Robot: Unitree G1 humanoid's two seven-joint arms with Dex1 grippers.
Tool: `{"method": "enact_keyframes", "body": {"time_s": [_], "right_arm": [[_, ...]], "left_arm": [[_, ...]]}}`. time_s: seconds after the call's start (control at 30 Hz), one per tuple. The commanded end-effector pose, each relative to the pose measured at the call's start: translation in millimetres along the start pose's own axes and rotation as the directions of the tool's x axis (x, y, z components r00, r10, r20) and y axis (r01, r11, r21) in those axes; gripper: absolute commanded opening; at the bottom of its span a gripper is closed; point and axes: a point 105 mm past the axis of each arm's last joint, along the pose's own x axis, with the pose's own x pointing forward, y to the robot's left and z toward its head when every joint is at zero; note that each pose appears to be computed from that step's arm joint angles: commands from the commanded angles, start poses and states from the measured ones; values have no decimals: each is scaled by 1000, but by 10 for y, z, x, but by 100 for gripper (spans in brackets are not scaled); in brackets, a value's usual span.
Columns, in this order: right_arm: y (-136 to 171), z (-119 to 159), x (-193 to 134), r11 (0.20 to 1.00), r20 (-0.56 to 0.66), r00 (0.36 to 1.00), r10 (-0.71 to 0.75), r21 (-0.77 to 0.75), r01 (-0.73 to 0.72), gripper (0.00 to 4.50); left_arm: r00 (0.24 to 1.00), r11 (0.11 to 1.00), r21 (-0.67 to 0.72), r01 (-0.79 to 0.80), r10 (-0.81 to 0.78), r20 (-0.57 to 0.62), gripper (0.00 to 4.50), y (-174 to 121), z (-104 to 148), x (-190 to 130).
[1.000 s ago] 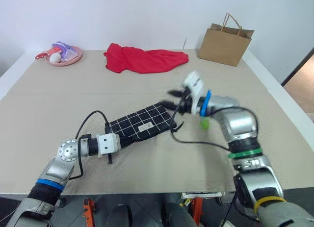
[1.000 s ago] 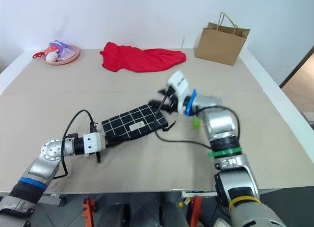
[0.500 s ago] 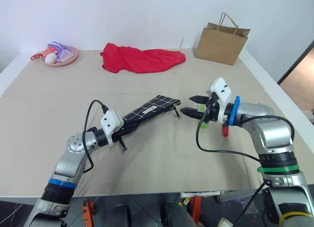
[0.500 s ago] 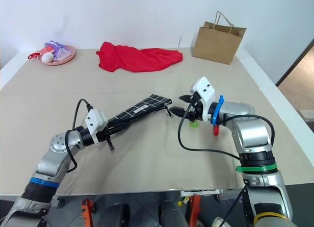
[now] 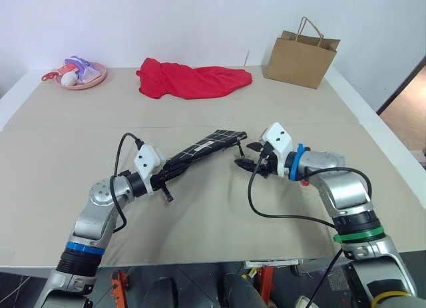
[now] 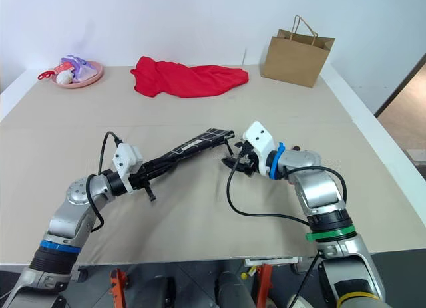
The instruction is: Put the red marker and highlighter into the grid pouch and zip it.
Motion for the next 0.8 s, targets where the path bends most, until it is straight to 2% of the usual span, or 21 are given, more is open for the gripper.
{"method": "enact_keyframes", "body": {"time_s": [0.03, 0.2, 0.23, 0.3, 0.4, 0.43, 0.5, 0.53, 0.7, 0.8], "right_arm": [[-75, 128, 91, 999, 28, 999, -40, -29, 41, 334], [-107, 170, 184, 998, 34, 998, -50, -28, 51, 334], [-111, 171, 191, 998, 36, 998, -51, -29, 52, 313], [-93, 172, 198, 999, 39, 998, -38, -37, 40, 255], [-47, 175, 198, 999, 43, 999, -15, -45, 17, 121], [-29, 175, 197, 999, 43, 999, -5, -50, 7, 63], [-10, 177, 196, 999, 41, 999, 6, -55, -4, 18], [-5, 176, 197, 998, 39, 999, 10, -57, -7, 7], [63, 170, 219, 995, 15, 999, 35, -89, -33, 7], [227, 205, 272, 987, 9, 996, 93, -133, -91, 7]], "left_arm": [[998, 999, 35, -10, 8, 63, 0, 19, 196, 9], [998, 1000, 29, -8, 6, 63, 0, 6, 180, 16], [998, 1000, 28, -8, 6, 63, 0, 4, 176, 16], [998, 1000, 28, -6, 4, 60, 0, -4, 162, 17], [998, 1000, 30, -2, 0, 57, 0, -14, 147, 21], [998, 1000, 29, -2, 0, 58, 0, -15, 144, 24], [998, 1000, 28, -1, 0, 58, 0, -18, 137, 32], [998, 1000, 27, -1, -1, 58, 0, -19, 133, 35], [998, 1000, 25, 8, -10, 58, 0, -29, 117, 49], [998, 1000, 25, 18, -19, 60, 0, -35, 114, 68]]}}
